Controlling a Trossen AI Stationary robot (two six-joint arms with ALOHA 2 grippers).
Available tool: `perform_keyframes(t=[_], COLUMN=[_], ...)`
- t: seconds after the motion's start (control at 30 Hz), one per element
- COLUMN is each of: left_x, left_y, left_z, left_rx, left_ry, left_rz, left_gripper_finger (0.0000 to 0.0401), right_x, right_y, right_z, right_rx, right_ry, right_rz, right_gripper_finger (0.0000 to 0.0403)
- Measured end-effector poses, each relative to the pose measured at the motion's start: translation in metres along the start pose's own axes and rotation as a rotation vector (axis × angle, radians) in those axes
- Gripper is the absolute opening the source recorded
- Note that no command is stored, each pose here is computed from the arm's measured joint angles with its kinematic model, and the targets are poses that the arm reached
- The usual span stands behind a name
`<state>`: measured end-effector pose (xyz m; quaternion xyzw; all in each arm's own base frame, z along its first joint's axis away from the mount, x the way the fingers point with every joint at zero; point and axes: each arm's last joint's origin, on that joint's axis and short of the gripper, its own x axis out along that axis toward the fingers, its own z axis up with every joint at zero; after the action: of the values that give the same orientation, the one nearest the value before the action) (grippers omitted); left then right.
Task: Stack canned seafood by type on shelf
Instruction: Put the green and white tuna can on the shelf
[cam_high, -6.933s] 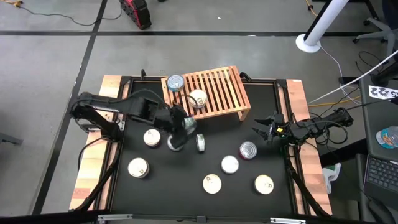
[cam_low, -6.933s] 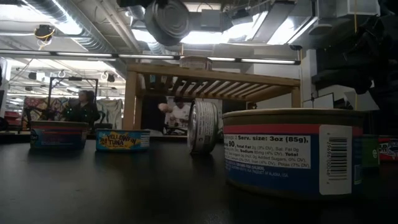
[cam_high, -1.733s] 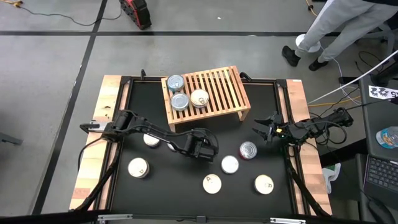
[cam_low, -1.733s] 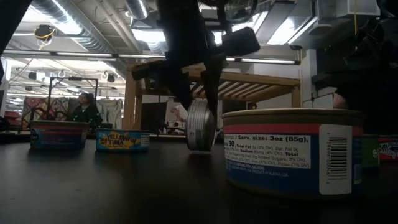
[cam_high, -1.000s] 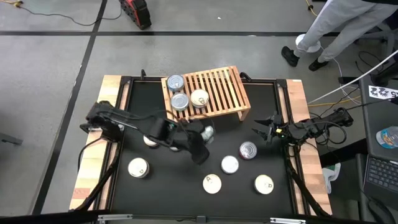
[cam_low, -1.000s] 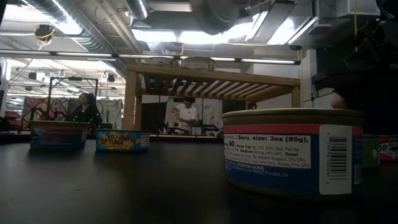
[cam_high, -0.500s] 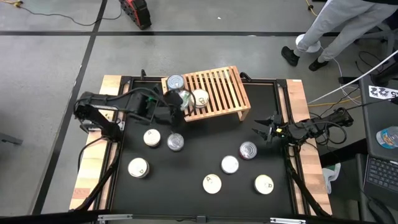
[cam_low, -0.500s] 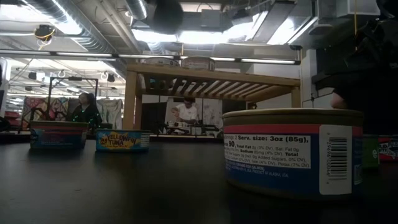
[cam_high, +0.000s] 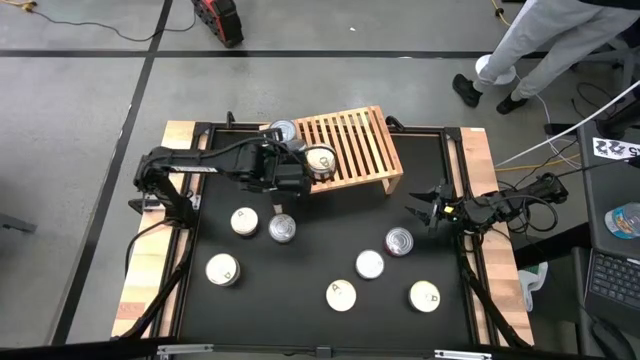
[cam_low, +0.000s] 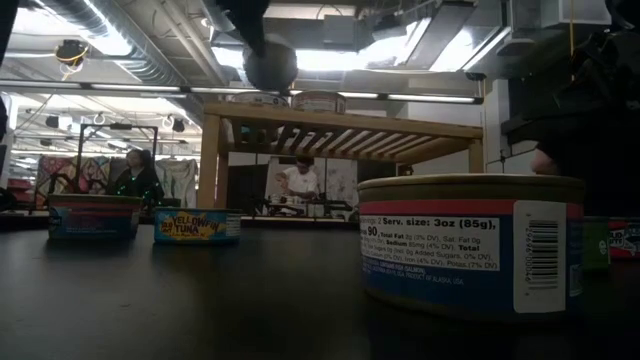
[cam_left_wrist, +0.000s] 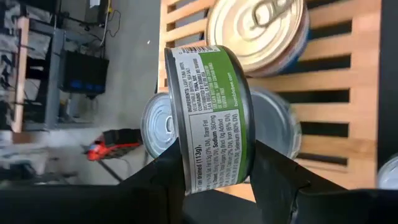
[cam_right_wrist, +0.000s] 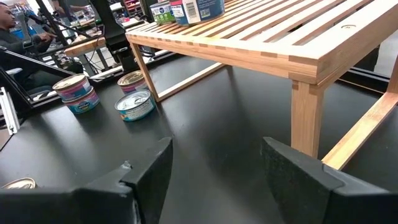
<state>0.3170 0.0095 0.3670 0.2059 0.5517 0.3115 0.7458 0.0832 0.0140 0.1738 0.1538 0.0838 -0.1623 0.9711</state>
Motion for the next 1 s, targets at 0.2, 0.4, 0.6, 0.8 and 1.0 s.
perform_keyframes(t=[0.2, 0.4, 0.6, 0.8, 1.0], left_x=[0.0076, 0.0093, 0.0092, 0.0092, 0.0092], left_y=[-0.0051, -0.0071, -0.0071, -0.0080, -0.0079], left_z=[-0.0039, -0.0049, -0.0046, -0.0047, -0.0047], left_rx=[0.098, 0.115, 0.179, 0.268, 0.320], left_ry=[0.089, 0.097, 0.093, 0.095, 0.093], left_rz=[0.008, 0.005, 0.001, -0.034, -0.036], left_gripper_finger=[0.0142, 0.0147, 0.0154, 0.0166, 0.0179], right_x=[0.0000, 0.0000, 0.0000, 0.0000, 0.0000], right_y=[0.0000, 0.0000, 0.0000, 0.0000, 0.0000], right_z=[0.0000, 0.0000, -0.0001, -0.0001, -0.0001], right_rx=[0.000, 0.000, 0.000, -0.001, -0.001], right_ry=[0.000, 0.000, 0.000, 0.000, 0.000], right_rz=[0.000, 0.000, 0.000, 0.000, 0.000], right_gripper_finger=[0.0243, 0.0243, 0.0243, 0.0243, 0.0243])
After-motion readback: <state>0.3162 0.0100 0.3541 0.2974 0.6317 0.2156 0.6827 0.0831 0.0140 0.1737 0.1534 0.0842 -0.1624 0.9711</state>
